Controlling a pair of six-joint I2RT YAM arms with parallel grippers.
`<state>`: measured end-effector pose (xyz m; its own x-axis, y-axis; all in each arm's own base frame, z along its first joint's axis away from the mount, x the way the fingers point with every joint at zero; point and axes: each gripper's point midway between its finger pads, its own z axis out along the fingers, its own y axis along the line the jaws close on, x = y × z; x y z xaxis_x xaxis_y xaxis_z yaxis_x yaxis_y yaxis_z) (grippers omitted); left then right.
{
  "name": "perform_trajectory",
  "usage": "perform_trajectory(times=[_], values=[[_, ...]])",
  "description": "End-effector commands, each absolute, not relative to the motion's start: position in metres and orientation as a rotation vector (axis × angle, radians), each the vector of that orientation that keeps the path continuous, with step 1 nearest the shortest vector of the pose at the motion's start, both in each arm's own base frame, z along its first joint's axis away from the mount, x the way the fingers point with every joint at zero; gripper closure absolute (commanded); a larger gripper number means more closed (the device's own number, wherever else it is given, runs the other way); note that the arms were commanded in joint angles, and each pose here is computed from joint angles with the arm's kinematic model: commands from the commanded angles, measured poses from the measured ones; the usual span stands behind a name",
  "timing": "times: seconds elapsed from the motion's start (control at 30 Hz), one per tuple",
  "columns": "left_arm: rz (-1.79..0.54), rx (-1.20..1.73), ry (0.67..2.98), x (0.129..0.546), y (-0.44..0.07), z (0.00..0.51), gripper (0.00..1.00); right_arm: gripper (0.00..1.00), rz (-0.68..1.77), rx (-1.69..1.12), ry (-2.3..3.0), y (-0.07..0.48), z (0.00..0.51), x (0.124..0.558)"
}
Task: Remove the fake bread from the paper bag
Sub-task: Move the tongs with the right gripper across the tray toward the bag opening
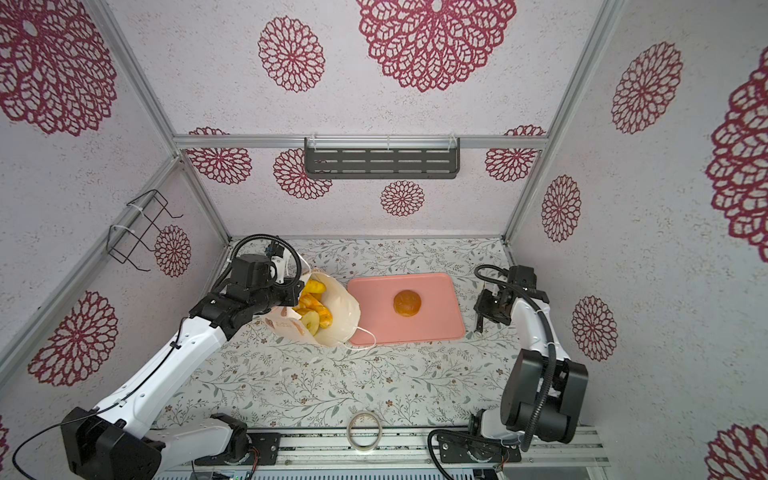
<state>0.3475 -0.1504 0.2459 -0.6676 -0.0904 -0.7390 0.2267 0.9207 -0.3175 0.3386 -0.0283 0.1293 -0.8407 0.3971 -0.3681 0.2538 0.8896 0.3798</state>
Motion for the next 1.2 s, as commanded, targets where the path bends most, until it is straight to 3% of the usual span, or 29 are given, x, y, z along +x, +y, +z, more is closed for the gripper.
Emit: perform_trajectory(times=[0.0, 0.3, 0.63, 0.93, 1.17], values=[[-0.546, 0.099, 2.178, 0.351, -0.155, 0.265, 1.00, 0.75, 0.601, 0.493, 2.625, -0.008, 0.147, 0.325], [-0.539, 0.103, 2.176, 0.351, -0.154, 0.265, 1.00, 0.68, 0.693, 0.478, 2.605, 0.004, 0.175, 0.322], [-0.513, 0.120, 2.179, 0.355, -0.153, 0.266, 1.00, 0.53, 0.797, 0.489, 2.545, 0.026, 0.202, 0.309], [-0.453, 0.177, 2.175, 0.356, -0.150, 0.268, 1.00, 0.52, 0.871, 0.410, 2.497, 0.053, 0.239, 0.299], [-0.425, 0.286, 2.153, 0.349, -0.151, 0.274, 1.00, 0.55, 1.018, 0.164, 2.466, 0.126, 0.290, 0.276]])
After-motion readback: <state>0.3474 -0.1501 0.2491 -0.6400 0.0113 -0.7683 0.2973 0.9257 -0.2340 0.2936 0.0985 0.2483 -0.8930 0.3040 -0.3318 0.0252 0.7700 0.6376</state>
